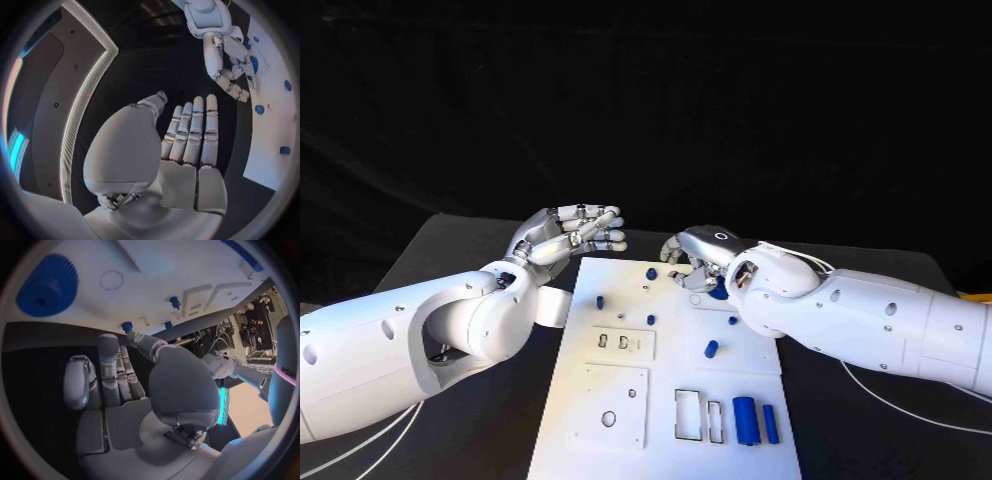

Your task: Assemble the parts on the task board

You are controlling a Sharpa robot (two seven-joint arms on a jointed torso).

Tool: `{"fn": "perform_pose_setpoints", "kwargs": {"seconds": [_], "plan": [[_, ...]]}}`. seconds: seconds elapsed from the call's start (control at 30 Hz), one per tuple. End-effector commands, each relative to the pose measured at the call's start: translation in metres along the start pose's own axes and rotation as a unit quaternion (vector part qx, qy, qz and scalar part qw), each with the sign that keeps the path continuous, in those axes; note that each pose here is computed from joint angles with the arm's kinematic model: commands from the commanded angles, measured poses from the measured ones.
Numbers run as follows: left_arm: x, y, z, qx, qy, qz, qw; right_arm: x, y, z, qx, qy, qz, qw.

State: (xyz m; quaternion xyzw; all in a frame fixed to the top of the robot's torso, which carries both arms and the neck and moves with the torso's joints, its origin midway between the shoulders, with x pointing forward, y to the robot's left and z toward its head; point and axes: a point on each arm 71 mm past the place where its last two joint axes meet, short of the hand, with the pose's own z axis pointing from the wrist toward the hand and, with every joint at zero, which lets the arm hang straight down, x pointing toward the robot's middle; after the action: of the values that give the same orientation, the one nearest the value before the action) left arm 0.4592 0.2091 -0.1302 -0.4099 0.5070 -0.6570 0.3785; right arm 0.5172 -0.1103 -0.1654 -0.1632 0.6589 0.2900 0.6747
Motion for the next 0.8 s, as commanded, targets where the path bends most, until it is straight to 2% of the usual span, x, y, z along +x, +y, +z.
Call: {"fn": "perform_pose_setpoints", "kwargs": {"seconds": [0.03, 0.13, 0.27, 0.4, 0.57, 0.8], "plan": [[-0.0011, -0.0022, 0.0009, 0.007, 0.003, -0.004, 1.0, -0.012, -0.007, -0.013, 0.017, -0.021, 0.037, 0.999], [-0.0034, -0.002, 0.0011, 0.007, 0.0, -0.003, 1.0, -0.019, -0.018, -0.028, 0.036, -0.013, 0.06, 0.997], [-0.0053, -0.0016, 0.0017, 0.006, -0.002, -0.002, 1.0, -0.025, -0.039, -0.053, 0.078, 0.022, 0.101, 0.992], [-0.0058, -0.0011, 0.0022, 0.006, -0.002, -0.003, 1.0, -0.025, -0.056, -0.067, 0.11, 0.05, 0.12, 0.985], [-0.0053, -0.0005, 0.0029, 0.006, -0.001, -0.004, 1.0, -0.022, -0.068, -0.073, 0.133, 0.065, 0.126, 0.981], [-0.0051, 0.0002, 0.0038, 0.005, -0.001, -0.004, 1.0, -0.014, -0.071, -0.07, 0.142, 0.077, 0.128, 0.979]]}}
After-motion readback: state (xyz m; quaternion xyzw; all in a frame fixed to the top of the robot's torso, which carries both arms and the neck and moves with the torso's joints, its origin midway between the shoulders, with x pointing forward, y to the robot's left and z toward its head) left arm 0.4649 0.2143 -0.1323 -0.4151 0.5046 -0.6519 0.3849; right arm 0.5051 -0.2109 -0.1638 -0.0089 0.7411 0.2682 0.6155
